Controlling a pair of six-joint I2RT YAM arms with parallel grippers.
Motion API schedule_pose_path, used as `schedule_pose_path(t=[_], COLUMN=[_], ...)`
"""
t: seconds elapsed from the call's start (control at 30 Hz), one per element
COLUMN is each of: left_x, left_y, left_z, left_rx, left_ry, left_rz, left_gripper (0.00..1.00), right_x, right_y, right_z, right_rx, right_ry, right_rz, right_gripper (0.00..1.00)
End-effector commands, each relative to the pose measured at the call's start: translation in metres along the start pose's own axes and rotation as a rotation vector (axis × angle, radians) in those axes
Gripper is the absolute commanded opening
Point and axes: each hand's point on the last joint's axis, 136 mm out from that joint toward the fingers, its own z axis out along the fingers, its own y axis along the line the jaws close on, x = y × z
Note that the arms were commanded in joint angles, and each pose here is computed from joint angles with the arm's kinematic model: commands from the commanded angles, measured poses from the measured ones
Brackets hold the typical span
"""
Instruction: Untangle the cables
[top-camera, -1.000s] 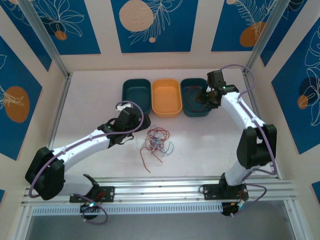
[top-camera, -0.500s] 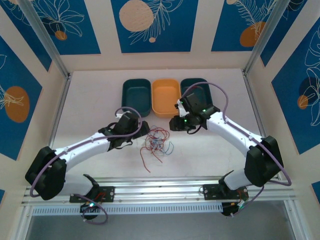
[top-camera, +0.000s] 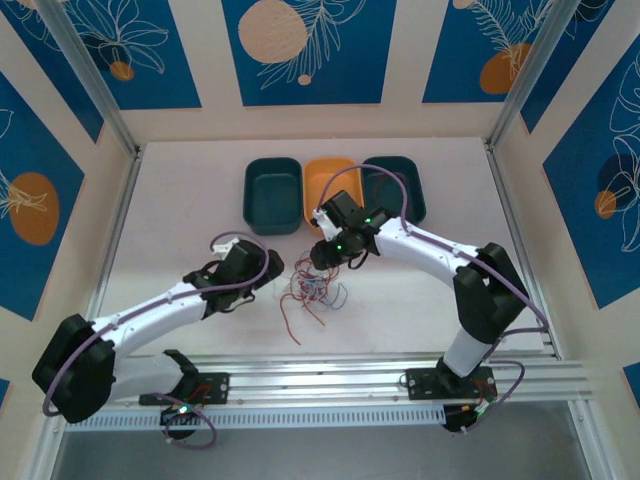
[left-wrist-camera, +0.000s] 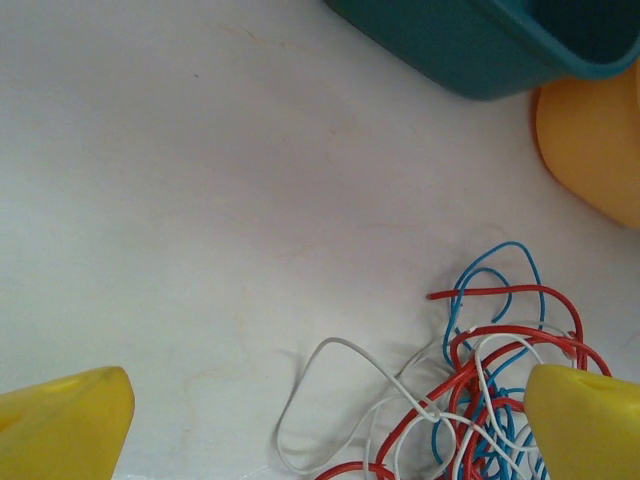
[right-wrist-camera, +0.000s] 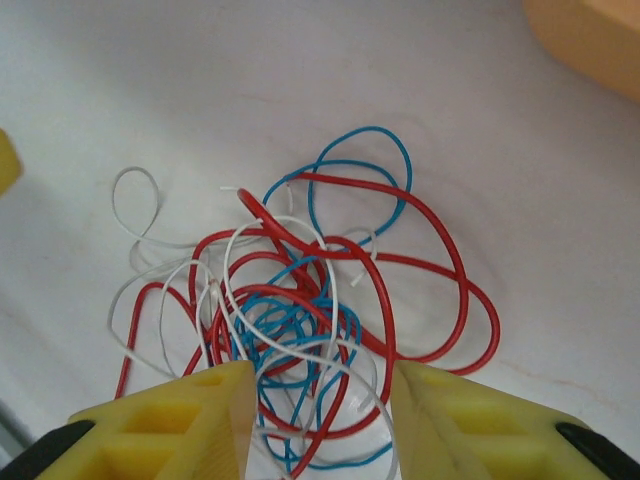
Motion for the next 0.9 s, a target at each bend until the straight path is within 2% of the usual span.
schedule_pose_path(t=[0.0, 0.33, 0.73, 0.87], left_x=[-0.008, -0.014, -0.011, -0.010], left_y=[0.020, 0.025, 0.018, 0.013], left_z=[-0.006, -0.008, -0.001, 0.003], left_rx=[-0.063, -0.064, -0.034, -0.025], left_ry=[-0.055, -0.078, -0.058, -0.043], left_rz=[-0.044, -0.048, -0.054, -0.050], left_gripper=[1.00, 1.00, 1.00, 1.00], right_x=[-0.013, -0.006, -0.016, -0.022], right_y=[0.007, 0.013, 0.013, 0.014], right_z=[0.005, 0.032, 0.054, 0.058], right_rx=[0.042, 0.139, 0.154, 0.149], right_ry=[-0.020, 0.046, 0.066, 0.064], right_rz=[-0.097, -0.237, -0.239, -0.238], right_gripper=[0.43, 0.53, 0.56, 0.51])
